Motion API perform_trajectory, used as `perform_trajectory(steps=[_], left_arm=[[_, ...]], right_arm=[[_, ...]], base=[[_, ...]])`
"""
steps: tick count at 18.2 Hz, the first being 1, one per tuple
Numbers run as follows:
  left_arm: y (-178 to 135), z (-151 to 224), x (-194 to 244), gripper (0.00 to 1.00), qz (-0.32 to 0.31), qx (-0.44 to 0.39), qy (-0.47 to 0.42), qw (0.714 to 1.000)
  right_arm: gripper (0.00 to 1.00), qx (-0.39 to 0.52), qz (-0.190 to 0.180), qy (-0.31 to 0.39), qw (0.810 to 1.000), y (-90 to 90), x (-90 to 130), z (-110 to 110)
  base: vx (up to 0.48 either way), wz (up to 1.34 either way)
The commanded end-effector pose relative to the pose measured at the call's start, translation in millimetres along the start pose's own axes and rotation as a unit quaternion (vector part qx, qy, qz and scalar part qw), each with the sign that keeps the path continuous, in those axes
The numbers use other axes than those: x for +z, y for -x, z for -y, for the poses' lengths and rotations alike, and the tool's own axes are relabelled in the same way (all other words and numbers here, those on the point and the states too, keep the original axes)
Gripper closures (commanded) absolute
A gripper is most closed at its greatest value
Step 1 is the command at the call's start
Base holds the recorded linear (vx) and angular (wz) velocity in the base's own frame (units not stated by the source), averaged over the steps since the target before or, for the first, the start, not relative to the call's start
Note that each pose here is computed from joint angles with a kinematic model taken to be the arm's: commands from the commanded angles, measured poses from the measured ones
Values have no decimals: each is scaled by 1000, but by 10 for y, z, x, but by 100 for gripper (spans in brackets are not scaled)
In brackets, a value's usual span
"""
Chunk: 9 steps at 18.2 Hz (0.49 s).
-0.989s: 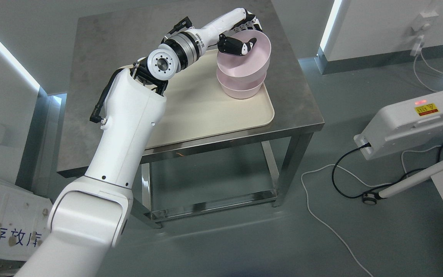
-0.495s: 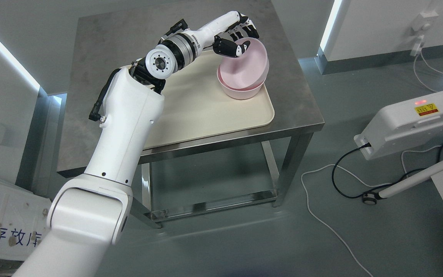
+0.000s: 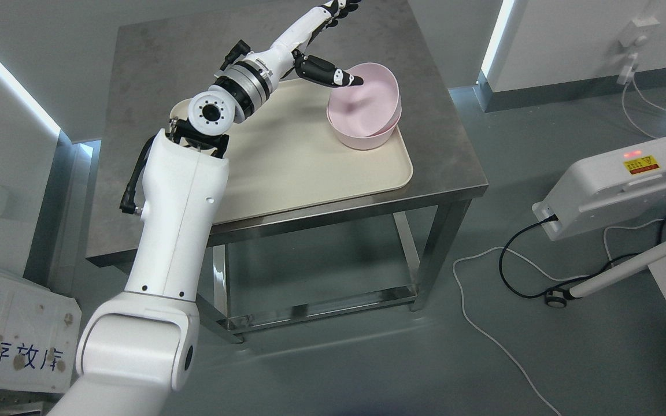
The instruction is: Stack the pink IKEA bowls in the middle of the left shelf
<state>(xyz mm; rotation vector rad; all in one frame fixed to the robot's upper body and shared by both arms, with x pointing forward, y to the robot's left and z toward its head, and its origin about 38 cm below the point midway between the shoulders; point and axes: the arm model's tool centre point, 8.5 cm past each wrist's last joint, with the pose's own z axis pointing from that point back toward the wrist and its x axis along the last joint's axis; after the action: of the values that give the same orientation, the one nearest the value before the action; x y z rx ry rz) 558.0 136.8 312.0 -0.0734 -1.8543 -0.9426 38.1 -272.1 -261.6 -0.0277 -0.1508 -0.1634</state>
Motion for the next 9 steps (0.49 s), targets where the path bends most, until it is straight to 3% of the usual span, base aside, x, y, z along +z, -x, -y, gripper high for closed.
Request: perform_trajectory(steps=[1,4,9], left_arm=[[-348,-65,888,1,131,30,-8,991],[-185,326,894,1,97,12,64,993],[-77,541,743,2,19,-97,98,990]], right_arm=[[0,2,4,9,1000,-25,7,111],[0,2,3,9,1000,-16,7,112],[0,2,4,9,1000,-25,7,111]], base=[[0,0],[0,0],[0,0]])
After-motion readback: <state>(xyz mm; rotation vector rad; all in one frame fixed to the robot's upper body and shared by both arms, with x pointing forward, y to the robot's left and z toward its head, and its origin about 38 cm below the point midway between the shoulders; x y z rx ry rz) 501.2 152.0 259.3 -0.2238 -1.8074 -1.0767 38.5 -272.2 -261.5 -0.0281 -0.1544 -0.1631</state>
